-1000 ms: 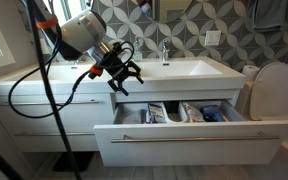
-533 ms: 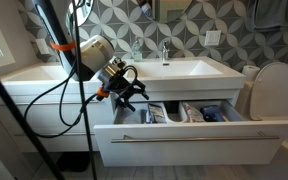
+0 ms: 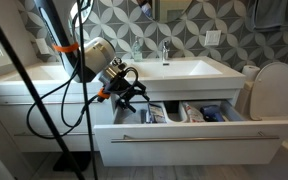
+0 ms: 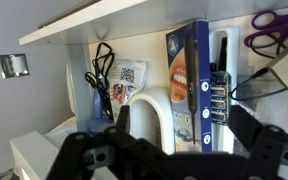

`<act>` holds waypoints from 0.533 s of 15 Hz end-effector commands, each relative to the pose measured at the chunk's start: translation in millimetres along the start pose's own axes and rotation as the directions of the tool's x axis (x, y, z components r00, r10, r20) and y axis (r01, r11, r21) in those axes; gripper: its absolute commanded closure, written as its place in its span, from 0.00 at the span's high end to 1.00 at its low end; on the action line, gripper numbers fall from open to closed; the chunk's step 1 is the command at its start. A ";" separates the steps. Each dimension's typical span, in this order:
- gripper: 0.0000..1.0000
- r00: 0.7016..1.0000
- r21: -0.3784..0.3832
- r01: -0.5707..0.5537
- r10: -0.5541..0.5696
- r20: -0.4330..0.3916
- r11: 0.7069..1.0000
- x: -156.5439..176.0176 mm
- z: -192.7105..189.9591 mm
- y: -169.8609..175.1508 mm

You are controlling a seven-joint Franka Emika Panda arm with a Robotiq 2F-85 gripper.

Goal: Pick up the electric toothbrush box from the open top drawer and put it on the counter

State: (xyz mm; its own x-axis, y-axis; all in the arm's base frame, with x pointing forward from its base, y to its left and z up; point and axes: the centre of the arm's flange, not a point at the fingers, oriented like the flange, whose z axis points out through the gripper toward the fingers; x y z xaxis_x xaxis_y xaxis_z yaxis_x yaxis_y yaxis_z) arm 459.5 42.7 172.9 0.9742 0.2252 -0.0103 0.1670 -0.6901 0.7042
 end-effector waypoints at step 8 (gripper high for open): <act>1.00 0.996 0.079 -0.016 0.022 -0.081 0.997 38.5 50.5 12.5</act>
State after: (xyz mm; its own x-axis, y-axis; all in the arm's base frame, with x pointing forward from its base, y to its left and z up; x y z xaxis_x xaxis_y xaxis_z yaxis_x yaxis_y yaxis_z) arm 486.7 23.4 164.3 0.9700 0.2400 0.0392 0.1562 -0.7388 0.6556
